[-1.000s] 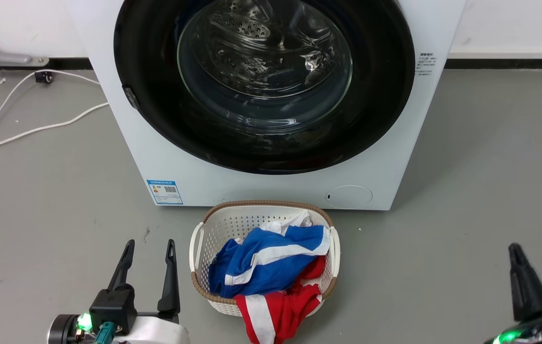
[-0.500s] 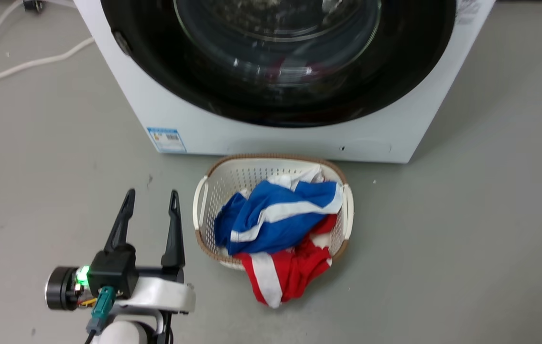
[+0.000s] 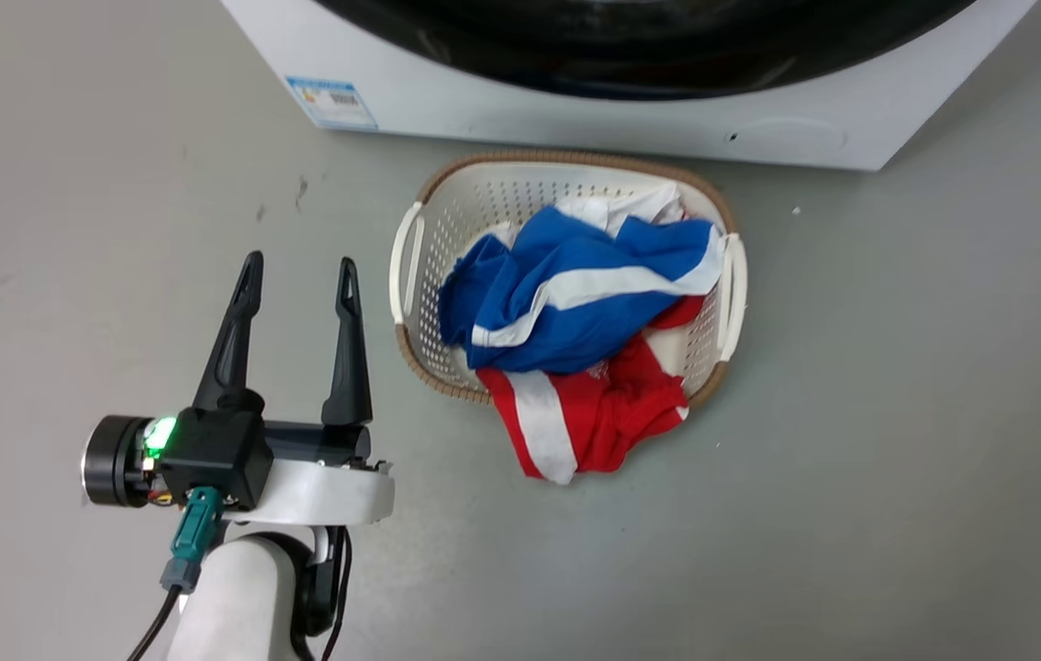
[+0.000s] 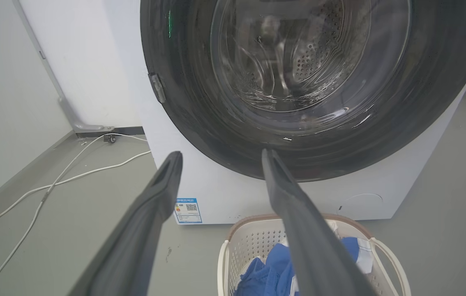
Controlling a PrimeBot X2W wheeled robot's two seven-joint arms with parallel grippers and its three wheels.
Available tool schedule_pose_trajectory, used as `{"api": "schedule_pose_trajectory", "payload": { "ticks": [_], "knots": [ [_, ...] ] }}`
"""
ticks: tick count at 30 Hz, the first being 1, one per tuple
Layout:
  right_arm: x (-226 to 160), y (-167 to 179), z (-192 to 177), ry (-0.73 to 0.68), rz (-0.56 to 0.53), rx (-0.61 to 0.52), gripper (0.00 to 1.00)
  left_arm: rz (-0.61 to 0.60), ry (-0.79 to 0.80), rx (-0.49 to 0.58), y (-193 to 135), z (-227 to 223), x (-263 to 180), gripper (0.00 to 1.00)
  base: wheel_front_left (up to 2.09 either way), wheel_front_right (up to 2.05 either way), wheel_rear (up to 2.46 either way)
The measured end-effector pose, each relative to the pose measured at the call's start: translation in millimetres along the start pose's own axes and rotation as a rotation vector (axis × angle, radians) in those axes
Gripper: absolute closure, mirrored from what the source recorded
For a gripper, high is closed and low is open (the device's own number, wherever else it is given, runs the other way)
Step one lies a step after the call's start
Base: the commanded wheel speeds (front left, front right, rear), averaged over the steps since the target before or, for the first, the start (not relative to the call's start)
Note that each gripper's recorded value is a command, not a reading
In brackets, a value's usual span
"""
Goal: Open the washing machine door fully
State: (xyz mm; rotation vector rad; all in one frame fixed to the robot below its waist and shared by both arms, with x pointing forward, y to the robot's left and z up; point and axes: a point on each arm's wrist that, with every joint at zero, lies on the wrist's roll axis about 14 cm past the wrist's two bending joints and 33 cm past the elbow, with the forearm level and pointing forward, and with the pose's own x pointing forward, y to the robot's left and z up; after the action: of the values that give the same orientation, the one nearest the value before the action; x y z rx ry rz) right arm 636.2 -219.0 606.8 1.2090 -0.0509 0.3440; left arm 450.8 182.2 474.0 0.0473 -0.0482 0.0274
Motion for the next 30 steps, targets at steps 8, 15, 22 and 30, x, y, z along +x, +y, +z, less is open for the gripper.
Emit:
{"api": "schedule_pose_trajectory", "payload": {
  "ticks": [8, 15, 22, 30],
  "knots": [
    [41.3, -40.5, -54.1, 0.226, -0.078, -0.124, 1.00, 0.006, 0.049, 0.000, 0.1, -25.1, 10.1, 0.00, 0.00, 0.00, 0.00],
    [54.3, -70.4, -76.8, 0.333, -0.144, -0.196, 1.00, 0.003, 0.076, -0.003, -2.3, -39.1, 15.3, 0.00, 0.00, 0.00, 0.00],
    [51.2, -84.4, -99.3, 0.434, -0.174, -0.201, 1.00, 0.010, 0.085, -0.006, -2.0, -43.5, 17.4, 0.00, 0.00, 0.00, 0.00],
    [23.1, -71.7, -114.4, 0.520, -0.150, -0.174, 1.00, 0.006, 0.056, -0.008, -3.8, -31.2, 17.4, 0.00, 0.00, 0.00, 0.00]
  ]
}}
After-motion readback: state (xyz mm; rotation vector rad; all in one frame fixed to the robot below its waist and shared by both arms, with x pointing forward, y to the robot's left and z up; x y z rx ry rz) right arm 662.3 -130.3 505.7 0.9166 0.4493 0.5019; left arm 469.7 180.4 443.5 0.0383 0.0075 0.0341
